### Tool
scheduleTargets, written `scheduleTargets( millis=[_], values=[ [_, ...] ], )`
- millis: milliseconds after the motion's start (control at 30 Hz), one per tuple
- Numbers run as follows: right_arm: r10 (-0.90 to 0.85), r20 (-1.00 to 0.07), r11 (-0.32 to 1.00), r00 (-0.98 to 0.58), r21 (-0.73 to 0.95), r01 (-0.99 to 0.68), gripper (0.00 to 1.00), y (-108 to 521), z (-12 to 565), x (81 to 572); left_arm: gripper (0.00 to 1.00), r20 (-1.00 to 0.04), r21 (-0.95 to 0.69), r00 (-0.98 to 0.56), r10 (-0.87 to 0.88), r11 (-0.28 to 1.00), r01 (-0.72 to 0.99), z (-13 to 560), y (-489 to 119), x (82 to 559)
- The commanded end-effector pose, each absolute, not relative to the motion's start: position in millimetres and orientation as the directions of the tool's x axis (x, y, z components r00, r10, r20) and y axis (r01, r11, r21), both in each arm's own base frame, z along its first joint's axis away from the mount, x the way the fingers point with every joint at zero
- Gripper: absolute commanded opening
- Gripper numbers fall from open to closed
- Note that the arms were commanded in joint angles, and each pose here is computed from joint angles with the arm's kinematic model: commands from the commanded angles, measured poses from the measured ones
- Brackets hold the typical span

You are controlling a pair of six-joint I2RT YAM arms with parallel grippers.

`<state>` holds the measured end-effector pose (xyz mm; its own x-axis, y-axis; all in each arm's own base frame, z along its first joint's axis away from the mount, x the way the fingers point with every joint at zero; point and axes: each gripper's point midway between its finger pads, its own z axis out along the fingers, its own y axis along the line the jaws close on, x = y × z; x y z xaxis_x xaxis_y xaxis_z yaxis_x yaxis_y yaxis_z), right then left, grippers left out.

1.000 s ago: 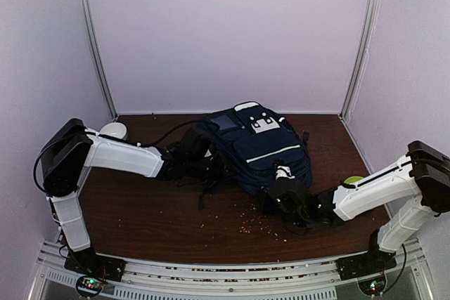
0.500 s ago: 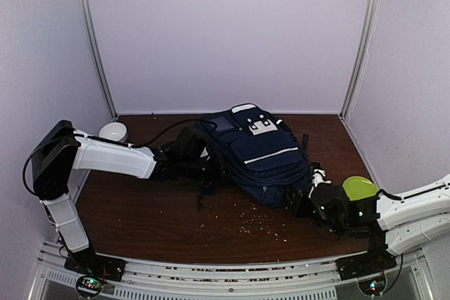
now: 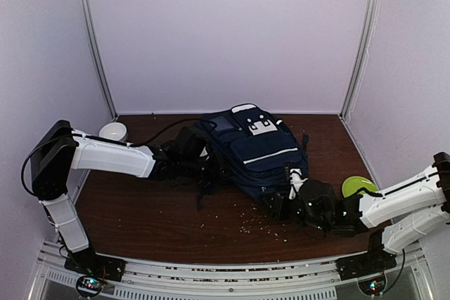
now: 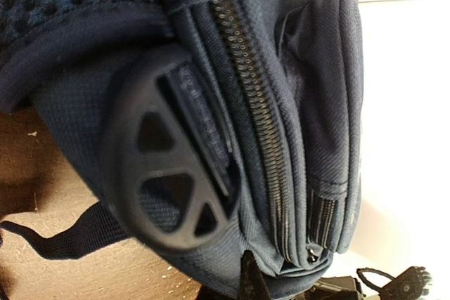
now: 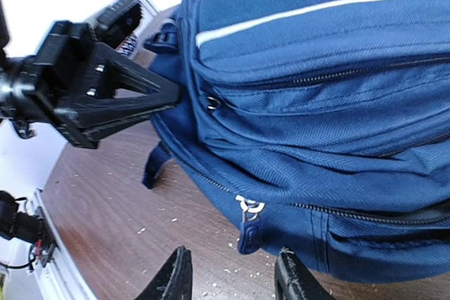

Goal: Pack the student bag
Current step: Zip the student bag at the center of the board.

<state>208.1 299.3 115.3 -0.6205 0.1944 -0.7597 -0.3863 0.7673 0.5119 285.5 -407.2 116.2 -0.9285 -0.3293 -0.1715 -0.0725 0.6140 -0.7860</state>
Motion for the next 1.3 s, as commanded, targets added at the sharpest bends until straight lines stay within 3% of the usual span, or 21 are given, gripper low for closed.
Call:
scheduleTargets(
  millis=[0,600,800,1000,1267],
  values=[
    [0.224,-0.758,0.794,-0.613,0.507,-0.335,0.4,306,120,220,0.0,-0.26,-0.862,-0.905,-0.336,0.504,0.06,188,-423,295],
    [0.162,-0.748,0.902,-0.644,0.377,-0.21,0.31,299,90,233,0.0,-0.26,-0.862,-0.908,-0.328,0.502,0.065,189,-426,294],
    [0.163,-0.746,0.911,-0.646,0.365,-0.19,0.22,298,87,236,0.0,-0.259,-0.863,-0.909,-0.328,0.501,0.065,189,-425,293],
    [0.151,-0.755,0.92,-0.638,0.344,-0.189,0.0,293,90,236,0.0,-0.26,-0.86,-0.908,-0.328,0.507,0.063,187,-424,293],
    [0.06,-0.765,0.95,-0.641,0.241,-0.199,0.0,259,86,224,0.0,-0.247,-0.851,-0.903,-0.35,0.524,0.03,172,-414,298]
  ],
)
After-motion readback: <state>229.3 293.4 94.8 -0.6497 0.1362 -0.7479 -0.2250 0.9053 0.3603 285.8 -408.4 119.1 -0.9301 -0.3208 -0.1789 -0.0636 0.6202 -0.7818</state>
